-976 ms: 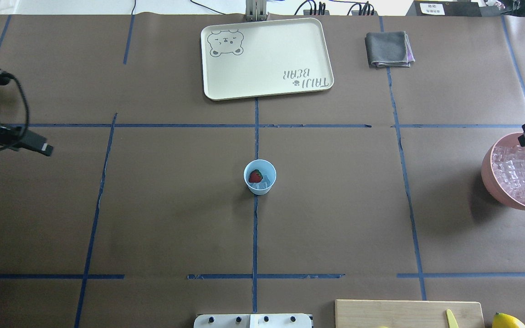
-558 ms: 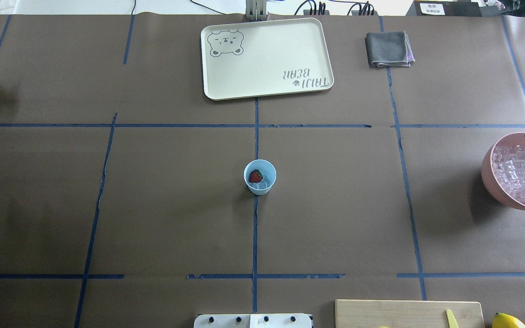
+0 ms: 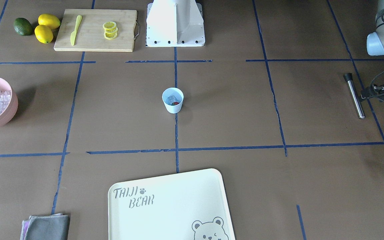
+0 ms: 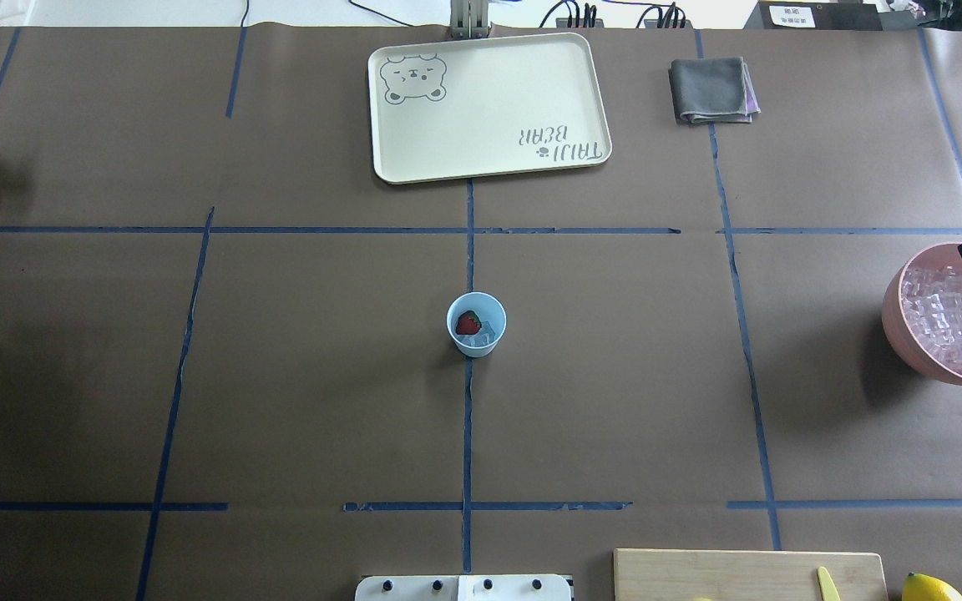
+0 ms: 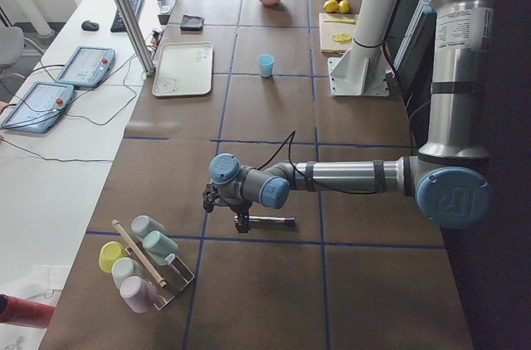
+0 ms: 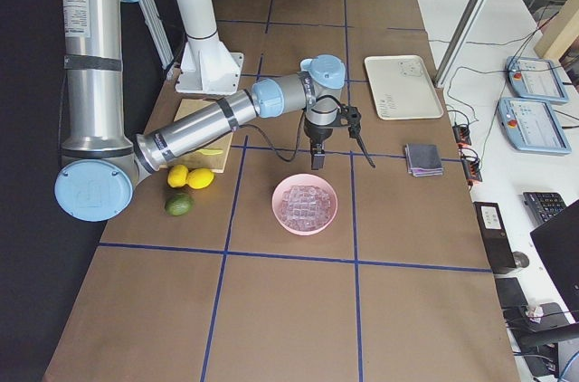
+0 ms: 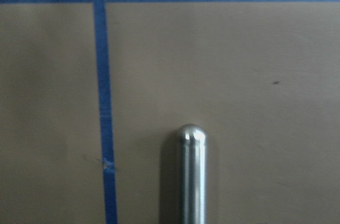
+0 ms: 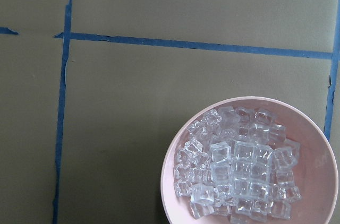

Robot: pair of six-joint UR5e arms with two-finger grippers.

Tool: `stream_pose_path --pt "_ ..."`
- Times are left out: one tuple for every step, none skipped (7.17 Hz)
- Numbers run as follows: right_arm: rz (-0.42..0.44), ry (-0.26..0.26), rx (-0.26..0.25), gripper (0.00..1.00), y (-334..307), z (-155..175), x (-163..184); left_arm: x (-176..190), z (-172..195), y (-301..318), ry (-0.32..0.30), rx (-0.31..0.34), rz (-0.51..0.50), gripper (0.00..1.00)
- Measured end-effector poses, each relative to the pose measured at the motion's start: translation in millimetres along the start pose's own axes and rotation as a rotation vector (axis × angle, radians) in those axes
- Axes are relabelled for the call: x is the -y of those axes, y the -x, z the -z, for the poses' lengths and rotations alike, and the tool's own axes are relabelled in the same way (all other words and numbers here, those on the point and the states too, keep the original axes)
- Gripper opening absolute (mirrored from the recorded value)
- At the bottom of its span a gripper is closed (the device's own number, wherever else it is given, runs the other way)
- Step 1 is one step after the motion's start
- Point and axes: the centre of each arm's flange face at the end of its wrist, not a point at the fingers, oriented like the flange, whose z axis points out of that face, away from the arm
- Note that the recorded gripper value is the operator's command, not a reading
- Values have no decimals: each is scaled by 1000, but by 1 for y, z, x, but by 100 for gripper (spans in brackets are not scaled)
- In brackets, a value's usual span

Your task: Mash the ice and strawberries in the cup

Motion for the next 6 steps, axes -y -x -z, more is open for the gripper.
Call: stream_pose_path --pt "-2 1 1 100 0 0 0 0 -4 4 3 3 6 93" --pt "-2 1 2 100 0 0 0 0 -5 6 -4 3 -1 93" --pt "-2 1 3 100 1 0 0 -1 -6 7 -13 2 -10 93" --pt "-1 1 3 100 1 0 1 -1 -8 9 -18 2 -13 93" --pt "-1 1 3 100 1 0 1 -1 -11 8 -16 2 -20 93" --pt "-1 0 4 100 1 0 1 -2 -19 3 -3 3 -32 93"
